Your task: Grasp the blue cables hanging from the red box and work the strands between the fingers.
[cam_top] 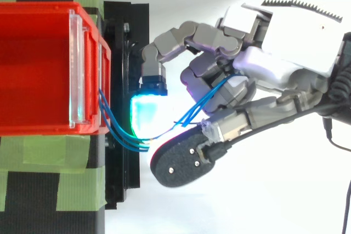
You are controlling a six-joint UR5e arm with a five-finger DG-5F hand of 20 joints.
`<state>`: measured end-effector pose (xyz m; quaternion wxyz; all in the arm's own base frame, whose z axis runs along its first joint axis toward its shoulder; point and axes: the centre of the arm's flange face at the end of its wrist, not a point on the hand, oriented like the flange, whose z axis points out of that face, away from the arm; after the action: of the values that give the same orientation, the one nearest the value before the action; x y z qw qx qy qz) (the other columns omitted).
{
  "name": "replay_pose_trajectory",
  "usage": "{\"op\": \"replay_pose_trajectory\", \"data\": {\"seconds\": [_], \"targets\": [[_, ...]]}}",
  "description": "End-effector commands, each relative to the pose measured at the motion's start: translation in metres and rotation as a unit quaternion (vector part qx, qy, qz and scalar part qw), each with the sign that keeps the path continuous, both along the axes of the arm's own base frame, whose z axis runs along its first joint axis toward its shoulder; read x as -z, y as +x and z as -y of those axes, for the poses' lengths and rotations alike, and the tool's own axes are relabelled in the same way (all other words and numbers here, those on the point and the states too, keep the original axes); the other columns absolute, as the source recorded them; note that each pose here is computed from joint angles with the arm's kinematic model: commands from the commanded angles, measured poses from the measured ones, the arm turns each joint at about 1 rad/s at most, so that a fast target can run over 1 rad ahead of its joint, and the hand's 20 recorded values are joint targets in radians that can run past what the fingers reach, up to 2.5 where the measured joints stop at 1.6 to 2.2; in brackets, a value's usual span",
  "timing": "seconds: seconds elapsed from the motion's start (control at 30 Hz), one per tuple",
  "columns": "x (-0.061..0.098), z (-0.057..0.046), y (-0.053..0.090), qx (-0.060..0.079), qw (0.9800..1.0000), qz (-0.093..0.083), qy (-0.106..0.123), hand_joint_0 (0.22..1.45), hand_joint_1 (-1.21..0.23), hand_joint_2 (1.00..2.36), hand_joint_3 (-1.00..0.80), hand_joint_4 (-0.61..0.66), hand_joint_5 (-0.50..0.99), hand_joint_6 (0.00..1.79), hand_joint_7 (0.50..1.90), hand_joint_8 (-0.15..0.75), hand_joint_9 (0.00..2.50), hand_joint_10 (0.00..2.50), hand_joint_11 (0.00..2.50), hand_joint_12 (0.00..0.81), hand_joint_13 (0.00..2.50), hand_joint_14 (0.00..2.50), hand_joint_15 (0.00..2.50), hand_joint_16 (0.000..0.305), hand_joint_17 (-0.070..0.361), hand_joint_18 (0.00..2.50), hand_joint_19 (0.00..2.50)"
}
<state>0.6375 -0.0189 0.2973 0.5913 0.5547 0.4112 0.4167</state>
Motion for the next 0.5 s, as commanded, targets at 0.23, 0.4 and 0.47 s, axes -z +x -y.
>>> {"op": "replay_pose_trajectory", "data": {"seconds": [0.23,0.4,0.47], "targets": [[-0.0001,0.0015,-0.0002,0.001,1.0000,0.000,0.000,0.80,-0.67,1.00,-1.00,0.21,0.01,0.76,1.23,0.417,0.93,2.50,2.50,0.476,1.27,2.50,1.64,0.055,0.124,1.66,1.02],[-0.0001,0.0013,-0.0001,0.000,1.0000,0.000,0.000,0.81,-0.67,1.00,-0.99,0.22,0.02,0.88,1.20,0.417,0.93,2.50,2.50,0.476,1.27,2.50,1.64,0.055,0.124,1.66,1.02],[0.0006,0.0016,-0.0006,0.001,1.0000,-0.001,0.000,0.82,-0.67,1.00,-0.98,0.21,0.02,0.91,1.20,0.417,0.93,2.50,2.50,0.476,1.27,2.50,1.64,0.055,0.124,1.66,1.02]]}}
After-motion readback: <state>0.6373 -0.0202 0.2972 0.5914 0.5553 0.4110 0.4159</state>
